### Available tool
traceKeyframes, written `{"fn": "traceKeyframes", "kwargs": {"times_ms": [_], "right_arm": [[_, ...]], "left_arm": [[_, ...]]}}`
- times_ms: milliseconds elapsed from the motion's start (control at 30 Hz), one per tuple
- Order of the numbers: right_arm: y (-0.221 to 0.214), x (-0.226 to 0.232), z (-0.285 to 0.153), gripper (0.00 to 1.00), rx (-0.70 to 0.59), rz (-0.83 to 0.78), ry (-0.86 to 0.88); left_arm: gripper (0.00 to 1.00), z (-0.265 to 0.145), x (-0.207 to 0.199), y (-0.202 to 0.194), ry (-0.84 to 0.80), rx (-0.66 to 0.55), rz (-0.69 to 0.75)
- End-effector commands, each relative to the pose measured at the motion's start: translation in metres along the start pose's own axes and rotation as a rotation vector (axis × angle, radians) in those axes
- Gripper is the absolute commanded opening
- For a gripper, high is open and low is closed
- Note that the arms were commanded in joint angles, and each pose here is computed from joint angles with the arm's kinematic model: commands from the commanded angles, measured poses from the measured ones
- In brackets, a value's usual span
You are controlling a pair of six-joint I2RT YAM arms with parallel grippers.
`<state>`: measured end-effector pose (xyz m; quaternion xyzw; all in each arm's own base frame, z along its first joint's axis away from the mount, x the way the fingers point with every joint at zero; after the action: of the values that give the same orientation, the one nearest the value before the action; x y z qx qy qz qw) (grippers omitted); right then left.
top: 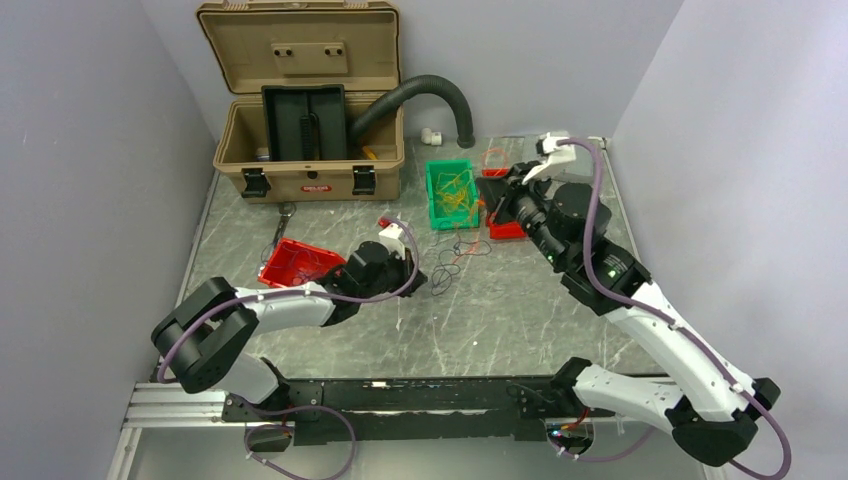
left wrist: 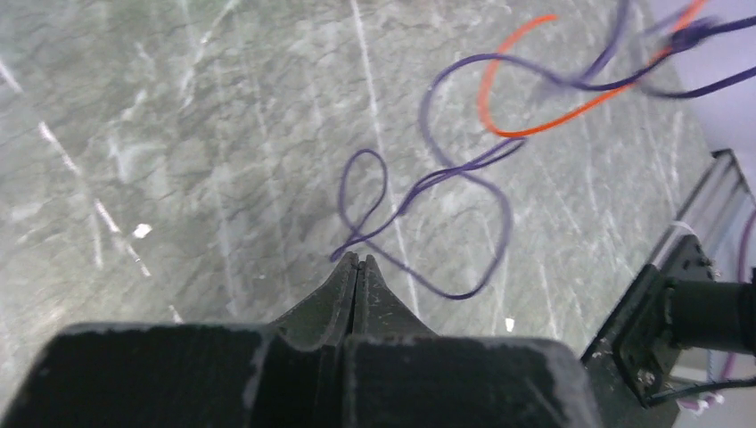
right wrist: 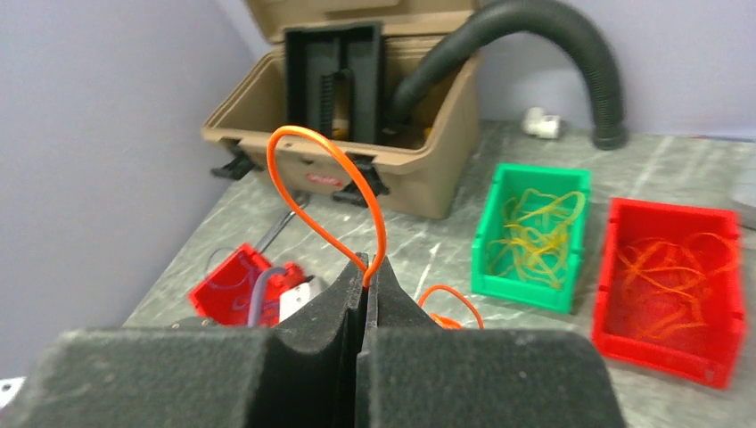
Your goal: Untangle the cables
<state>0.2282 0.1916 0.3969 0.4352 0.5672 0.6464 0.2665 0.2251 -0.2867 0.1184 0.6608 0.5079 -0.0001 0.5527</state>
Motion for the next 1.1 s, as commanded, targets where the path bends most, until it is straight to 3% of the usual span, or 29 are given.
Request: {"fn": "traceKeyframes", "kwargs": {"times_ms": [0,167,233,267,333,400,533,633,1067], "right_arm": [[0.059,-0.024,-0.034,0.0,-0.148,-0.03,-0.175],[0.087,-0.033,-0.056,0.0,-0.214,-0.054,-0.239],[0.091,-0.032,-0.057,0.0,-0.215,-0.059,-0.234],[0.091,-0.031,-0.055,0.0,-0.204,-0.063,-0.23],[0.09,-0.027,-0.05,0.0,-0.188,-0.065,-0.216],[0.091,-0.026,-0.047,0.0,-0.184,-0.059,-0.215],[0.099,-0.024,-0.048,0.0,-0.2,-0.051,-0.21],[0.107,-0.021,-0.05,0.0,-0.216,-0.045,-0.199],[0.129,0.005,-0.038,0.0,-0.251,0.002,-0.057]], "left_arm": [[0.0,-0.005,0.01,0.004,0.112,0.005,0.007],[0.0,-0.016,0.018,-0.008,0.126,0.026,0.026],[0.0,-0.018,0.009,-0.01,0.049,0.033,0.071],[0.1,-0.019,-0.003,-0.011,-0.034,0.023,0.113],[0.46,-0.019,-0.026,-0.013,-0.117,-0.007,0.195],[0.66,-0.016,-0.043,-0.015,-0.129,-0.009,0.27],[0.78,-0.003,-0.062,-0.012,-0.148,-0.01,0.317],[0.97,0.007,-0.072,-0.005,-0.179,-0.047,0.308],[0.99,0.021,-0.071,0.016,-0.143,-0.225,0.327]]}}
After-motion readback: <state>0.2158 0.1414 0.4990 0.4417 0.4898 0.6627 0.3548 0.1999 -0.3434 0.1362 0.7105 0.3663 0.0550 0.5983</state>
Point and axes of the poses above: each gripper's point midway between its finger pads, its own z axis out along the fingers, its own x axis along the line the jaws close on, y = z × x, the point moved 5 cm from there along -z, back along the fingers, and after that the axes turned 4 degrees about -z, right-handed, at the moved point
